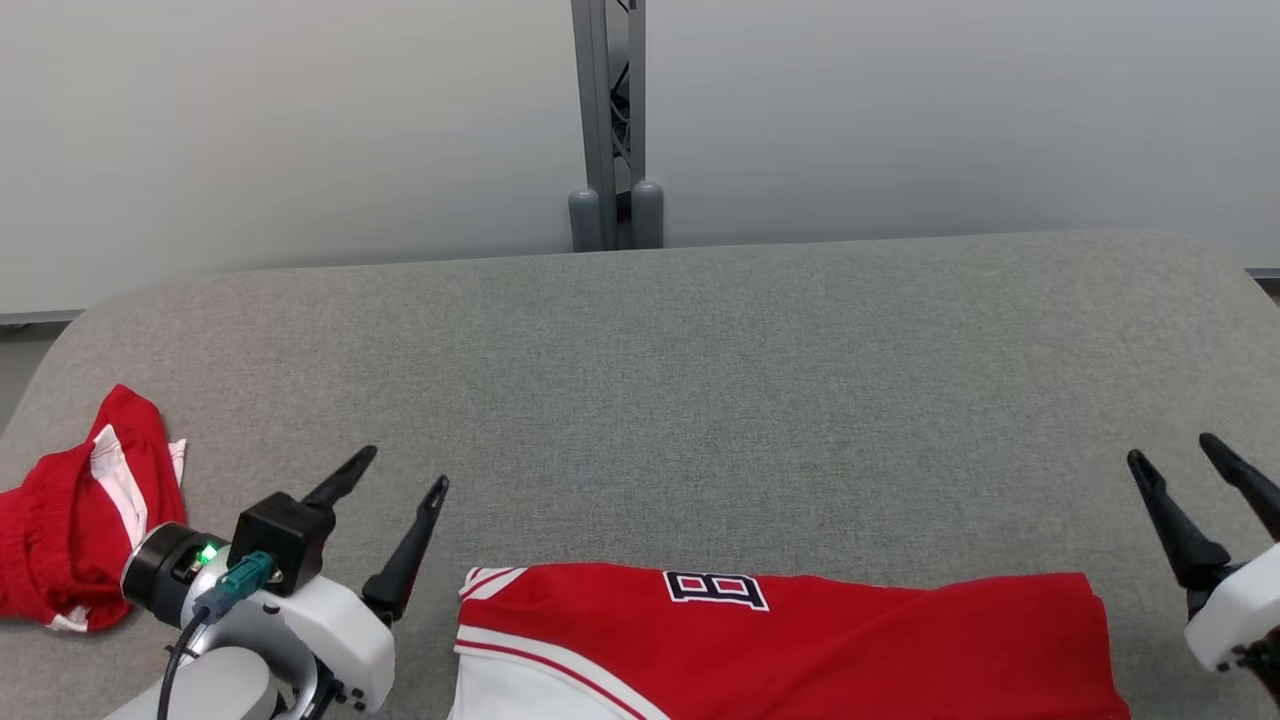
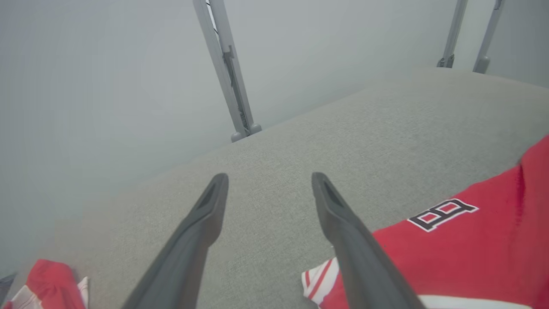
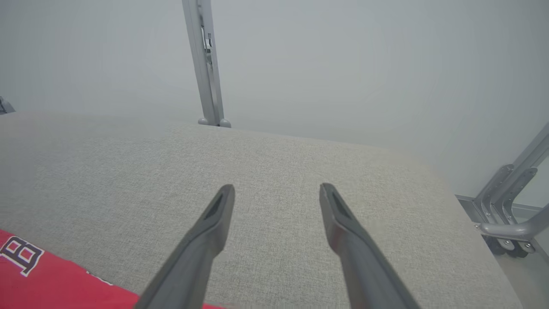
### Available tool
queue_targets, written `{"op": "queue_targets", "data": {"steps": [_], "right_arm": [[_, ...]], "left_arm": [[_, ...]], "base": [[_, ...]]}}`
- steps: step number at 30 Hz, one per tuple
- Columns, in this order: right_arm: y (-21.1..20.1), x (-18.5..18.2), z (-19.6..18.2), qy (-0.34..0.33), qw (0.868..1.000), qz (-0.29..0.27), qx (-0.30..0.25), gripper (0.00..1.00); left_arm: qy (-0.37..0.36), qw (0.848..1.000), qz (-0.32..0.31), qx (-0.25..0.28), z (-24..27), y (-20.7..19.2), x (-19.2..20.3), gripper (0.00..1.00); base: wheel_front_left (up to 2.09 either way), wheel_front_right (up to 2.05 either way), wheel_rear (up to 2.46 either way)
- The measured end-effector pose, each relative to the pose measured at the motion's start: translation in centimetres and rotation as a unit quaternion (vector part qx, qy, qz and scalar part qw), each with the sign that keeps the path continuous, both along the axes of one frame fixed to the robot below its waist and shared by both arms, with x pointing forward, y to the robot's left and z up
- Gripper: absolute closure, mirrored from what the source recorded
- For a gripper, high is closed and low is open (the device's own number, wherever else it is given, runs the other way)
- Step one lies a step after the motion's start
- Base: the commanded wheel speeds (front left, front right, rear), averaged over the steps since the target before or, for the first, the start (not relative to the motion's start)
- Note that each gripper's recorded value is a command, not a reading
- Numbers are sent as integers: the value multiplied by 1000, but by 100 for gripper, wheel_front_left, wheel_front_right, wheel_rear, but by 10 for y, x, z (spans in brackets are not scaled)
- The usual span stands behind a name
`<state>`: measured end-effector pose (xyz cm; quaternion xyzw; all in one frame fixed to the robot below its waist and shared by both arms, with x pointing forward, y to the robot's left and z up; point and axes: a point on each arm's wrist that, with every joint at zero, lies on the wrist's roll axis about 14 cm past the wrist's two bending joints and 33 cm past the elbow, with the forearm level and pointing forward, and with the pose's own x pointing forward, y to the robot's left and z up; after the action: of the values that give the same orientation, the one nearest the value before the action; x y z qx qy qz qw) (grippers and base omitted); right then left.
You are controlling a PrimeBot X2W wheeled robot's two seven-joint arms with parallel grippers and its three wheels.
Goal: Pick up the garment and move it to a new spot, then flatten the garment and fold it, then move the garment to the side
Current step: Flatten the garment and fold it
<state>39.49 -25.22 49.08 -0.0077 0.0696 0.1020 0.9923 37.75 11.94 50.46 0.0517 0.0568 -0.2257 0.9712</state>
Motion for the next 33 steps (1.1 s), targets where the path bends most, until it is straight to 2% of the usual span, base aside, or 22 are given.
{"op": "queue_targets", "data": {"steps": [3,5,6,7,9,17,25,33], "right_arm": [[8,-7,-1,-16,1000,-7,13,0],[12,-10,1,-27,999,-12,20,0],[12,-10,1,-27,999,-12,20,0],[17,-13,3,-38,999,-18,28,0],[19,-14,3,-42,998,-20,32,0],[26,-27,5,-65,995,-46,52,0],[39,-41,-15,-41,995,-56,76,0],[41,-44,-25,-24,995,-54,78,0]], "left_arm": [[-27,998,55,-4,5,8,14,0],[-58,993,100,-31,22,12,24,0],[-58,993,100,-31,22,12,24,0],[-96,987,126,-40,37,12,27,0],[-103,984,139,-40,36,14,24,0],[-119,959,249,-66,25,43,3,0],[-98,953,276,-77,6,53,-19,0],[-85,956,270,-73,-4,55,-23,0]], "base": [[0,0,0],[0,0,0],[0,0,0],[0,0,0],[0,0,0],[0,0,0],[0,0,0],[0,0,0]]}}
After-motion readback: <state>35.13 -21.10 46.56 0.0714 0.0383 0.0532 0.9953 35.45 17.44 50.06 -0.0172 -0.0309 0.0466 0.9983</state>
